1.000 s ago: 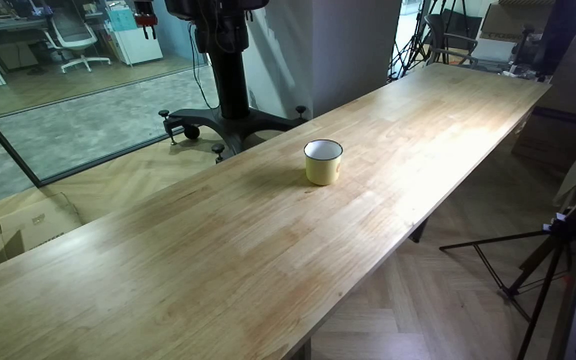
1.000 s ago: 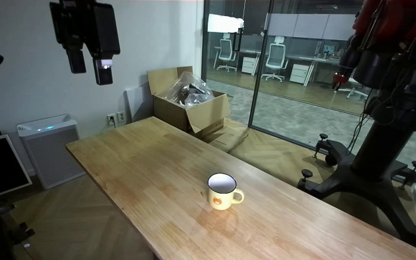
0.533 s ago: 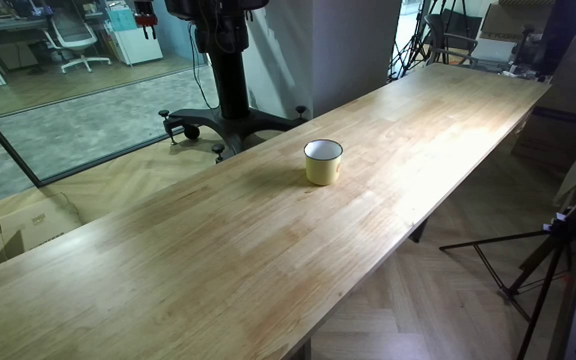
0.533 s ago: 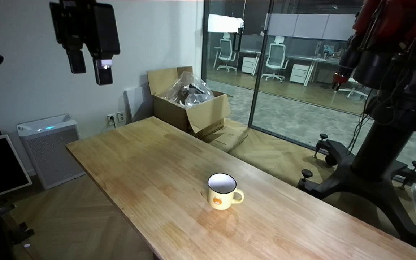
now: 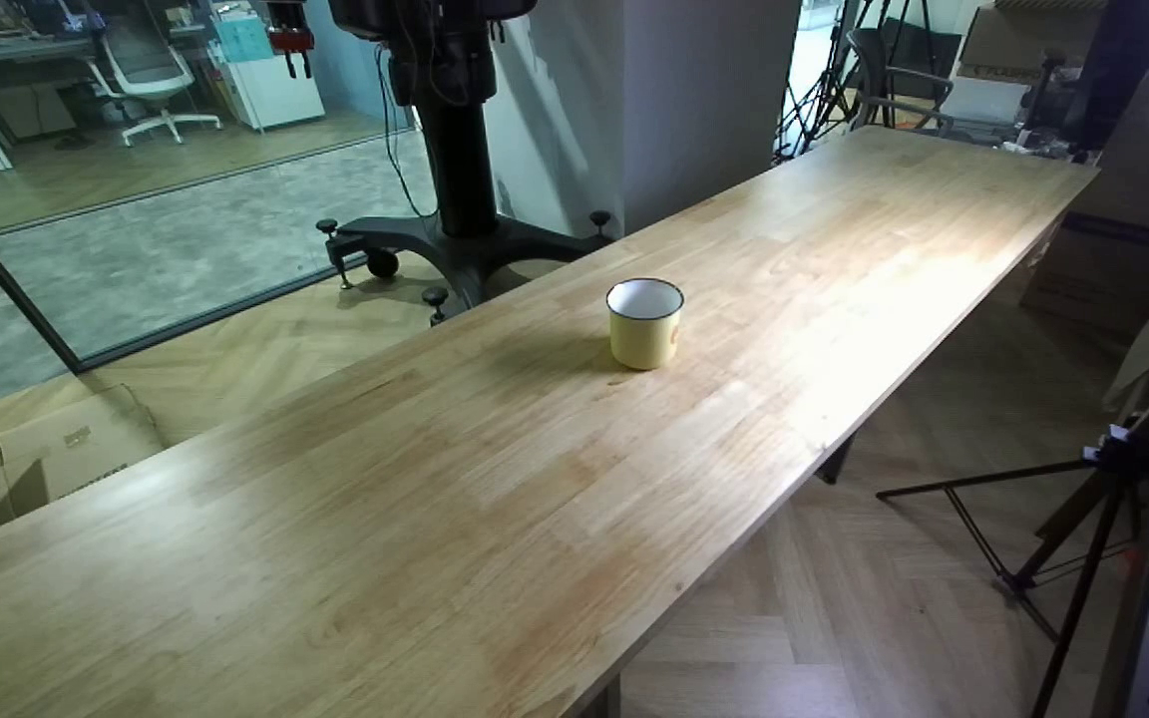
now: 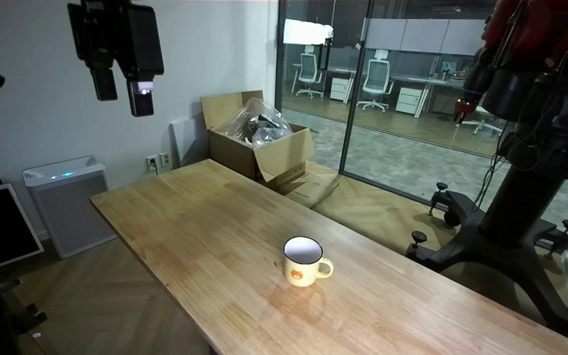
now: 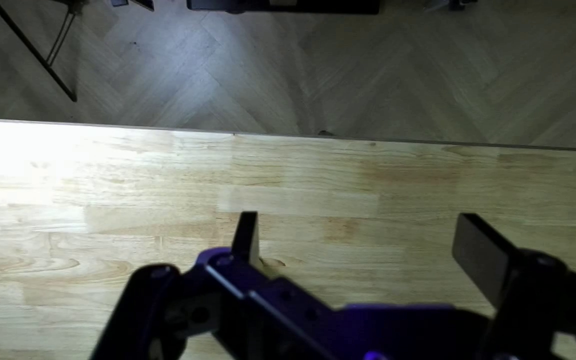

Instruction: Move the yellow mug to the left

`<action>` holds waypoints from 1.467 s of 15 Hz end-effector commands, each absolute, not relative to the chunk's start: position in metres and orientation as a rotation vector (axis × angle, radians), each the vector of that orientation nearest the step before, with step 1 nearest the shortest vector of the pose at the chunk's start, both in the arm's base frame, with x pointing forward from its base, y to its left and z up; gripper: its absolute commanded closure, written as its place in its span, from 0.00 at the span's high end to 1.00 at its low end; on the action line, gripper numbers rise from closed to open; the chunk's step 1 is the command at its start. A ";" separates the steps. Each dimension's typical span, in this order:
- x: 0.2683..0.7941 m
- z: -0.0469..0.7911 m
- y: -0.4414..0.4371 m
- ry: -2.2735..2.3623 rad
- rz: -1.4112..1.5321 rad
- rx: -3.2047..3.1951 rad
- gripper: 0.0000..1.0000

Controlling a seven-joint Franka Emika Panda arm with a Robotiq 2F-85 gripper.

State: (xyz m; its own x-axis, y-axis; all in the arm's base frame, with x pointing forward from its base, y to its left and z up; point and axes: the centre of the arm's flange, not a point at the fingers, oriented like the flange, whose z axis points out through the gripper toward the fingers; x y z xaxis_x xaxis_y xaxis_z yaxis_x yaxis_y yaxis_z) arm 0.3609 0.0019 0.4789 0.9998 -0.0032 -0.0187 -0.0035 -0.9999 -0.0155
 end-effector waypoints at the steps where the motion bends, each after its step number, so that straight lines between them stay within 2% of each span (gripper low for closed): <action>1: 0.365 0.482 -0.010 0.047 -0.030 -3.154 1.00; 5: 0.382 0.492 -0.063 0.136 -0.346 -3.291 1.00; 6: 0.376 0.493 -0.042 0.065 -0.245 -3.246 1.00; 12: 0.378 0.487 -0.042 0.041 -0.225 -3.258 1.00; 19: 0.483 0.450 -0.097 0.188 -0.293 -3.173 1.00; 22: 0.524 0.408 -0.126 0.263 -0.170 -3.142 1.00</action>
State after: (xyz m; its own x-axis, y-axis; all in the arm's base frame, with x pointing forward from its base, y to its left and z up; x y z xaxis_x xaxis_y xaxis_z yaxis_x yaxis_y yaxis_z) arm 0.4607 -0.0990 0.4352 0.9770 -0.1248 0.1729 -0.1332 -0.9904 0.0377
